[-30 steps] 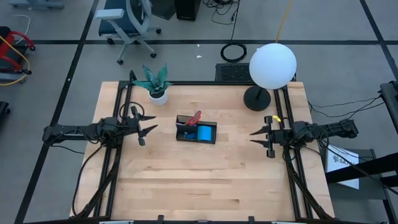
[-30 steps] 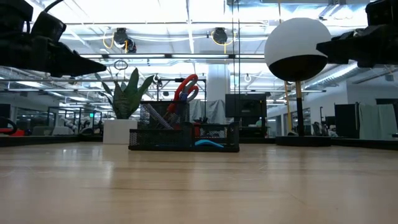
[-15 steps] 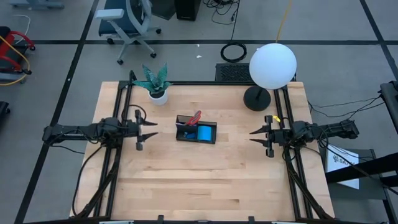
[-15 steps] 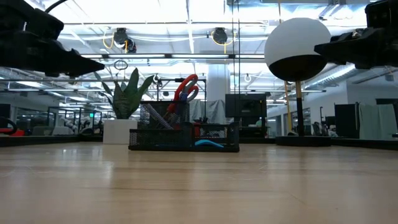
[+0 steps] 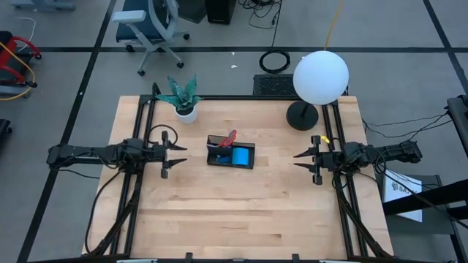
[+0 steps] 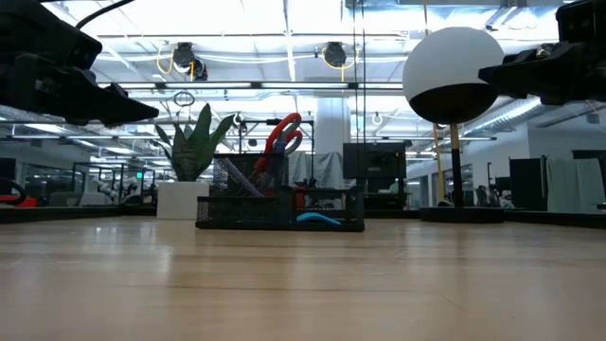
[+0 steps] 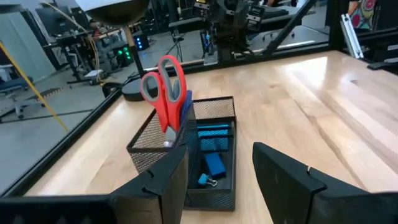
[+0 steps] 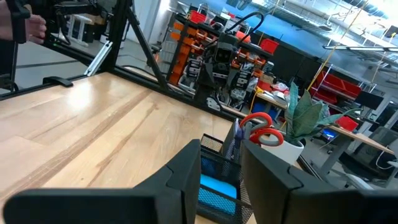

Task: Pick and place office supplies into organizer
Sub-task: Return to Home Position

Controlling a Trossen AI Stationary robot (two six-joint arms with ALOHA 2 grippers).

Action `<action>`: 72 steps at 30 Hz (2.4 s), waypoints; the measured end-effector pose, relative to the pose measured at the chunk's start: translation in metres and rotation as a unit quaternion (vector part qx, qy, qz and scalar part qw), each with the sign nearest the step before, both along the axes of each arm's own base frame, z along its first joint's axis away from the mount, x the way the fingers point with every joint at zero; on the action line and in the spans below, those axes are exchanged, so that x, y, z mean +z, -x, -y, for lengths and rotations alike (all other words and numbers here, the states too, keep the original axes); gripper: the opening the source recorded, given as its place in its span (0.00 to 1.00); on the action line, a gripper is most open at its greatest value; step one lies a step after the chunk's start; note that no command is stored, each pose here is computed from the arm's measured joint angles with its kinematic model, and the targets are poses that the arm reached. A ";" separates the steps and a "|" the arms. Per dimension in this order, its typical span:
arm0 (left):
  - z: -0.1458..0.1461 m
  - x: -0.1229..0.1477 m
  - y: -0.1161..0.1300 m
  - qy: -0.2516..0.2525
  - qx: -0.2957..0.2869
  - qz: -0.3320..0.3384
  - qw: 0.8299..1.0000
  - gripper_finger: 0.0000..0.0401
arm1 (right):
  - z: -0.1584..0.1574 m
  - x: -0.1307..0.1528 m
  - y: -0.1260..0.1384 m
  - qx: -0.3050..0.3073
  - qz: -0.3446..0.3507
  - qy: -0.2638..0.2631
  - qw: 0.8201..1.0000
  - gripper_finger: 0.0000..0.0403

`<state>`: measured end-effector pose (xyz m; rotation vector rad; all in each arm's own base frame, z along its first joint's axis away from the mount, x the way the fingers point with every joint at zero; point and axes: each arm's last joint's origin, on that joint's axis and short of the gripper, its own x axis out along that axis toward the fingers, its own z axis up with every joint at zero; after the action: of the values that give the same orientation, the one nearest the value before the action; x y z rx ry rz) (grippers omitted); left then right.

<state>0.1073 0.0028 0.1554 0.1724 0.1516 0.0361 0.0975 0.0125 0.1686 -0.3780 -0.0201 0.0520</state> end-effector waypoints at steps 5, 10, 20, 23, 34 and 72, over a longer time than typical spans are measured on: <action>0.000 0.000 0.000 0.011 0.004 0.002 1.000 0.47 | 0.000 0.000 0.000 0.000 0.000 0.000 1.000 0.26; 0.000 0.001 0.000 0.010 0.004 0.004 1.000 0.47 | 0.000 0.000 0.000 0.000 0.000 0.000 1.000 0.26; 0.000 0.001 0.000 0.009 0.004 0.006 1.000 0.47 | 0.000 0.000 0.000 0.000 0.000 0.000 1.000 0.26; 0.000 0.001 0.000 0.009 0.004 0.006 1.000 0.47 | 0.000 0.000 0.000 0.000 0.000 0.000 1.000 0.26; 0.000 0.001 0.000 0.009 0.004 0.007 1.000 0.47 | 0.000 0.000 0.000 0.000 0.000 0.000 1.000 0.26; 0.000 0.002 0.000 0.009 0.004 0.008 1.000 0.47 | 0.000 0.000 0.000 0.000 0.000 0.000 1.000 0.26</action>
<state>0.1078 0.0029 0.1572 0.1526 0.1368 0.0435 0.0975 0.0125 0.1686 -0.3780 -0.0202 0.0524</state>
